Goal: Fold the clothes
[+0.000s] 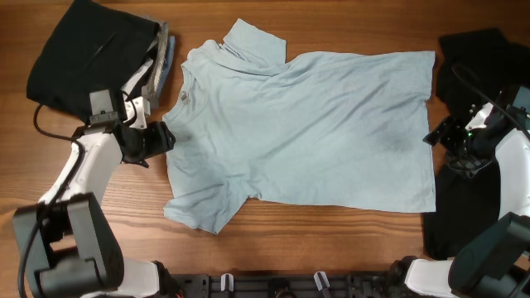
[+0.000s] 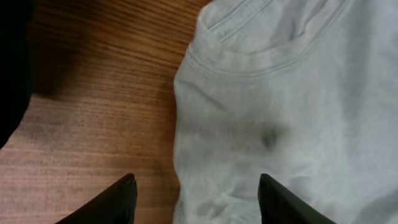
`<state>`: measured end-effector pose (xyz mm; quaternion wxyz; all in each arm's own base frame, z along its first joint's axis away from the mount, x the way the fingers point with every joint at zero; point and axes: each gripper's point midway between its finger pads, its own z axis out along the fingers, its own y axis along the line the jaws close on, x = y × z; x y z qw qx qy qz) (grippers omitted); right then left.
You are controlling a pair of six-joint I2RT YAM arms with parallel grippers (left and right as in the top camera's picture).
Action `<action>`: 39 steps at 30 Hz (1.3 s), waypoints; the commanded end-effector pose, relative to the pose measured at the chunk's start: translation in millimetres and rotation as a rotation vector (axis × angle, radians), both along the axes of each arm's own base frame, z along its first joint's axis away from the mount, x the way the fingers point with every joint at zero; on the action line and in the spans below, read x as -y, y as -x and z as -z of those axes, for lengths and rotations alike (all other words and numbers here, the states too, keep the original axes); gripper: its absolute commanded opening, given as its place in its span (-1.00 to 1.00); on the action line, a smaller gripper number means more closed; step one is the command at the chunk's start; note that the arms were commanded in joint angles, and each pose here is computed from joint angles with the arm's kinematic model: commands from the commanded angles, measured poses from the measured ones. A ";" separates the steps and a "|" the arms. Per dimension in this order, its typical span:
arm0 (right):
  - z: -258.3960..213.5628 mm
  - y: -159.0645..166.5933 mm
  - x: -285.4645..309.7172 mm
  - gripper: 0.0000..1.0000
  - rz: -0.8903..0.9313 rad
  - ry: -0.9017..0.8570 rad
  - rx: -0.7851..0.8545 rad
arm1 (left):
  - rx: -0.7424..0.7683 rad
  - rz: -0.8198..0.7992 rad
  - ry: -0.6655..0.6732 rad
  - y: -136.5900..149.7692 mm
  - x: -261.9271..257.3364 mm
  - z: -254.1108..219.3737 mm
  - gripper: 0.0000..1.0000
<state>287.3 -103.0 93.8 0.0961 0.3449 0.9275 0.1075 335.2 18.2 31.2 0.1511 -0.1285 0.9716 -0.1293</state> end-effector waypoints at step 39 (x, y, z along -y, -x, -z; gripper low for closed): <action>15.6 -30.0 21.1 0.32 -0.187 0.121 0.078 | 0.050 -0.131 -0.075 -16.1 -39.2 0.1 -0.92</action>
